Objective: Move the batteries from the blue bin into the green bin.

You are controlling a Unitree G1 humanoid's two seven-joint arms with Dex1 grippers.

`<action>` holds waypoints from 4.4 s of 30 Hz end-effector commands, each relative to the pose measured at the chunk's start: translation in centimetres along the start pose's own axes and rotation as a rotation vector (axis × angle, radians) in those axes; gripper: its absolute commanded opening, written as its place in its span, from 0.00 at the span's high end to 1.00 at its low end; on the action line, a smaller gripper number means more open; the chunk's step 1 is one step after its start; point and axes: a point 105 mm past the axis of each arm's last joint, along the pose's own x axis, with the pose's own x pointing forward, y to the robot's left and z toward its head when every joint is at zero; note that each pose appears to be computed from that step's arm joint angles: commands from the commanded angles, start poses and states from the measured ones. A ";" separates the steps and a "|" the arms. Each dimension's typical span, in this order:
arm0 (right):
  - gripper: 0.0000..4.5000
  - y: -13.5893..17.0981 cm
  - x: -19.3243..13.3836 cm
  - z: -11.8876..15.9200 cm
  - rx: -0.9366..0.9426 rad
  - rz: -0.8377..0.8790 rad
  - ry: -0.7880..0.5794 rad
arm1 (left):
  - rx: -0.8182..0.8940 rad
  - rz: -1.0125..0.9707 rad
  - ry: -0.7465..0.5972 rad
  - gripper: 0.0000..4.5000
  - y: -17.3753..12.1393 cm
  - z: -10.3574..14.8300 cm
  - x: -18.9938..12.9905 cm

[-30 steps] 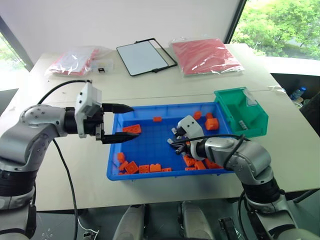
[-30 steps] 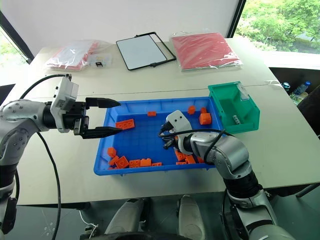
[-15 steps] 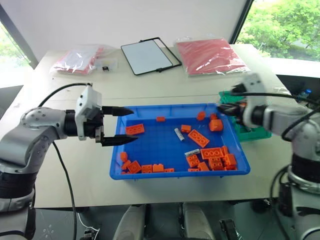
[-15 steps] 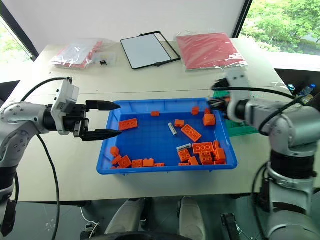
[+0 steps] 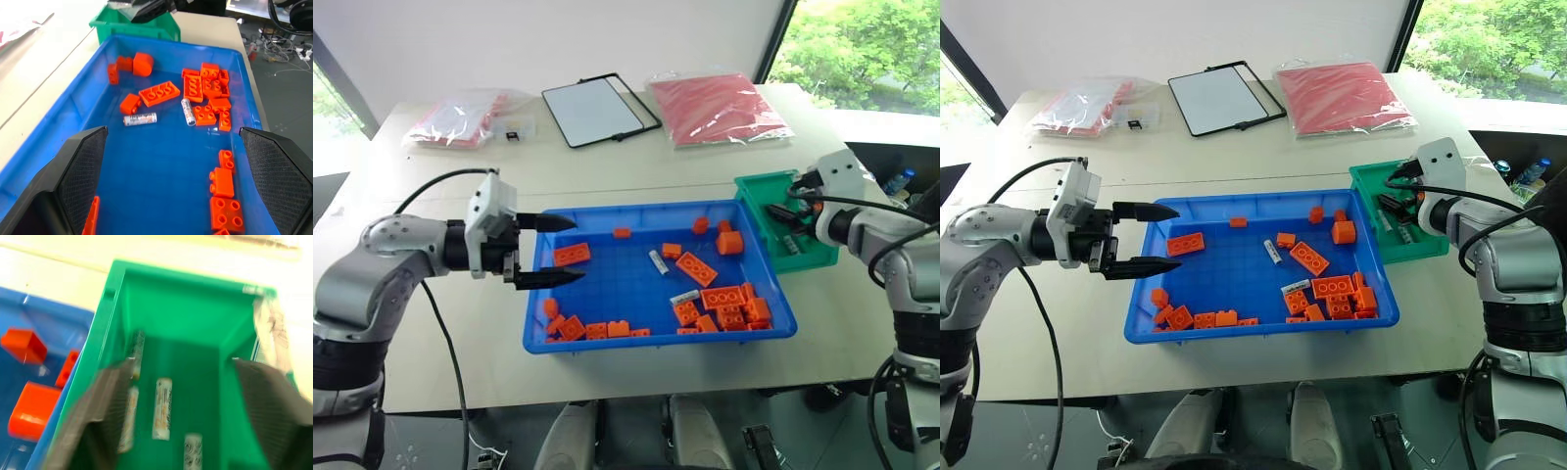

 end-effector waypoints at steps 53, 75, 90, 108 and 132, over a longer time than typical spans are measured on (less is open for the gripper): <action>0.73 -0.4 -1.1 0.3 0.060 -0.015 0.034 | 0.027 0.041 -0.040 0.00 -0.2 0.3 0.2; 0.34 14.0 -3.1 -2.3 -0.548 0.934 0.056 | 0.036 0.037 -0.049 0.00 0.0 0.9 0.4; 0.34 12.4 -1.0 -4.9 -0.780 1.029 0.160 | 0.031 0.097 -0.055 0.00 -0.5 1.0 -0.3; 0.34 14.6 -0.7 -4.8 -0.713 1.060 0.106 | 0.055 0.106 -0.062 0.00 0.1 1.6 -0.1; 0.95 14.3 1.6 -4.6 -0.549 0.976 0.173 | 0.065 0.118 -0.069 0.00 0.3 1.5 -0.1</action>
